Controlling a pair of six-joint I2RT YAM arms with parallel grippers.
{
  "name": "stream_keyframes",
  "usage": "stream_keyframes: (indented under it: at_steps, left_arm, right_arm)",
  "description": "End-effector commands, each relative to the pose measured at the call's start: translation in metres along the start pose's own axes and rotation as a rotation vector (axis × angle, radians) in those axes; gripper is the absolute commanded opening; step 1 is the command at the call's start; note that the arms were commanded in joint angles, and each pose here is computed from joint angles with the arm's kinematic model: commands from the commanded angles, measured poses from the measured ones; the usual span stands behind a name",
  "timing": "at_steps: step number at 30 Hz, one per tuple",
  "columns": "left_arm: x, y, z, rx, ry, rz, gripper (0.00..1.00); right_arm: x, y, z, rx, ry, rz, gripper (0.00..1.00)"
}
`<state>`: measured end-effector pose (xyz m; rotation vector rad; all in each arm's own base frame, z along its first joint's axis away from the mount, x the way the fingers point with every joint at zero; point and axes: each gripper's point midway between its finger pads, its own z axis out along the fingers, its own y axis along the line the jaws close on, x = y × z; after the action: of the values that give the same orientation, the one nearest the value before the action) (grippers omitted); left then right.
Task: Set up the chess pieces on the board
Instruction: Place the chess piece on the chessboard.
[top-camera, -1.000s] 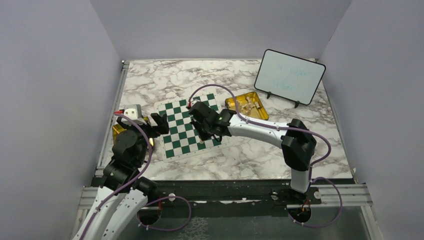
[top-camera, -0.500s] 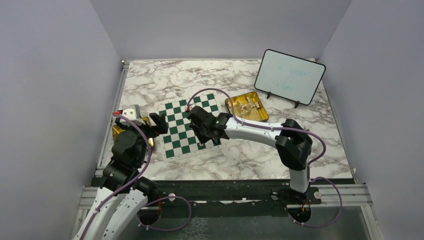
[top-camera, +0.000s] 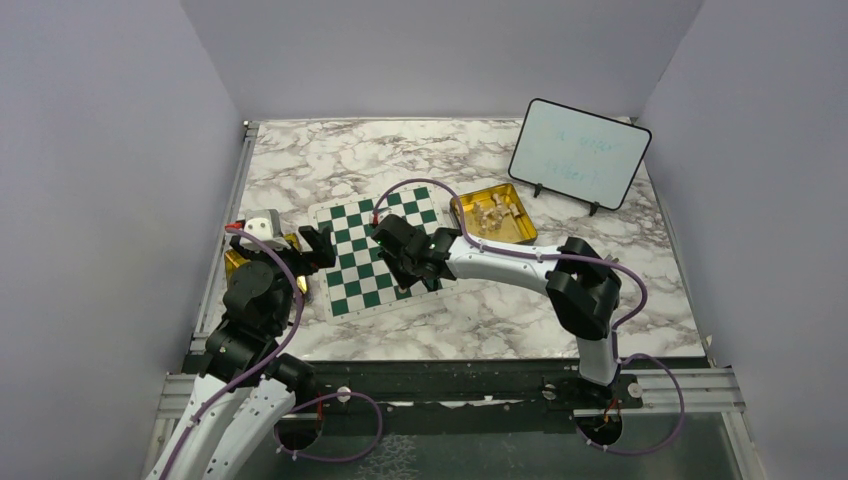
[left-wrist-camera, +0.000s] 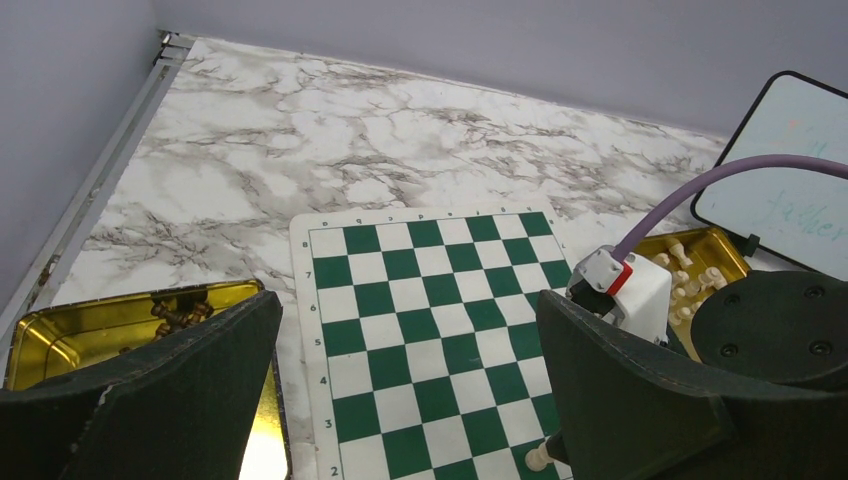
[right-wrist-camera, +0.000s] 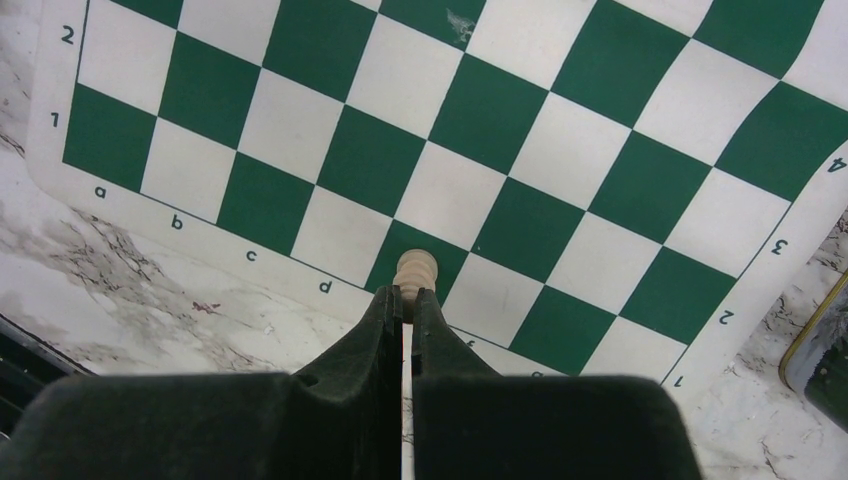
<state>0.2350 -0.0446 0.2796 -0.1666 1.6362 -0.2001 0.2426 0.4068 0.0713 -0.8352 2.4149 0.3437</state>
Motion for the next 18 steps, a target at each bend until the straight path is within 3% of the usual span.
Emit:
stream_keyframes:
  at_steps: [1,18]
  left_arm:
    - [-0.0132,0.0012,-0.0049,-0.008,-0.028,-0.015,0.99]
    - [-0.0119,0.0002,-0.005,-0.001,-0.025,-0.014,0.99]
  right_arm:
    - [0.0098,0.0006,0.0066,0.023,0.022,-0.015,0.02]
    - [0.0088,0.0043,-0.0024,0.027,0.025,-0.018,0.02]
